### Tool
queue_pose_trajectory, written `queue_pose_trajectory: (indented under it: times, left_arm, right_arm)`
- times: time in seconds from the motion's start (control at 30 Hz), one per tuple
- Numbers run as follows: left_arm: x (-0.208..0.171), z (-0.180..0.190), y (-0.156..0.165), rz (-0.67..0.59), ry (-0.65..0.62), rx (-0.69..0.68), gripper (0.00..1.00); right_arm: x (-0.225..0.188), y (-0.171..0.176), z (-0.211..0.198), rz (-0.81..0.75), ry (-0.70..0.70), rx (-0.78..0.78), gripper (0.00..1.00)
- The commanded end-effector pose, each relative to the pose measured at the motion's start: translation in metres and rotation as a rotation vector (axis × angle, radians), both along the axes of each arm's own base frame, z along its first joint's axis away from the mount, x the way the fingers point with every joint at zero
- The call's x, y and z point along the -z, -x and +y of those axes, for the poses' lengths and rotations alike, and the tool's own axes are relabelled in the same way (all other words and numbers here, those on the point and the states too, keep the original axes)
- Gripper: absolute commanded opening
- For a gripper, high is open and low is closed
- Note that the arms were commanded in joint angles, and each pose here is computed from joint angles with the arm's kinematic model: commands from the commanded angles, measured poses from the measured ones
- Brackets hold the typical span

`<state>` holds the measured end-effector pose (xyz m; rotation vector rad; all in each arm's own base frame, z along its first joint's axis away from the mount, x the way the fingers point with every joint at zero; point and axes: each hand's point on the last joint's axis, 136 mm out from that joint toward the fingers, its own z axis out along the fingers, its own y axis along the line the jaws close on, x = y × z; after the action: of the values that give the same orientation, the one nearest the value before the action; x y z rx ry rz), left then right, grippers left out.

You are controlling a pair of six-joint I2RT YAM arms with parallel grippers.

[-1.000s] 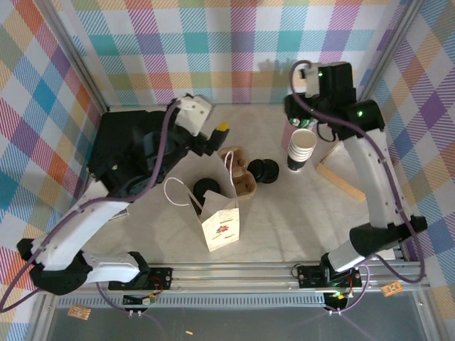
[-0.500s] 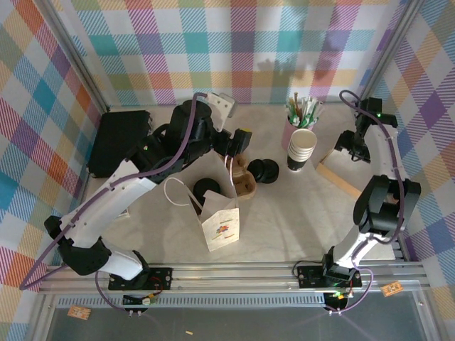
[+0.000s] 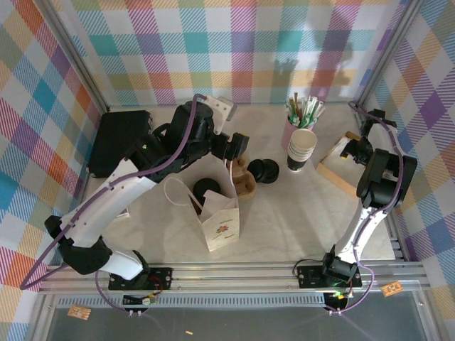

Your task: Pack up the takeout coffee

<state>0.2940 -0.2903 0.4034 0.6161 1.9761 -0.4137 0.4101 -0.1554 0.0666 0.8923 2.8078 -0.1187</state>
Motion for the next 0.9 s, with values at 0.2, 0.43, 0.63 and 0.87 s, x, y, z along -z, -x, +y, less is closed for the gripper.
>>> queue_pose_trajectory:
  times: [0.2, 0.43, 0.63, 0.87]
  left_arm:
    - [-0.004, 0.005, 0.004, 0.007, -0.006, -0.015, 0.91]
    - [0.0, 0.007, 0.005, 0.015, -0.017, -0.017, 0.91]
    - [0.002, 0.009, 0.007, 0.019, -0.02, -0.016, 0.92]
    - [-0.002, 0.017, 0.009, -0.004, -0.03, -0.026, 0.92]
  right_arm:
    - [0.016, -0.008, -0.005, -0.014, -0.053, 0.062, 0.7]
    - [0.034, -0.007, 0.0, 0.022, -0.093, 0.06, 0.63]
    - [0.041, -0.004, 0.005, 0.045, -0.119, 0.065, 0.43]
    - [0.036, 0.006, 0.006, 0.063, -0.114, 0.077, 0.41]
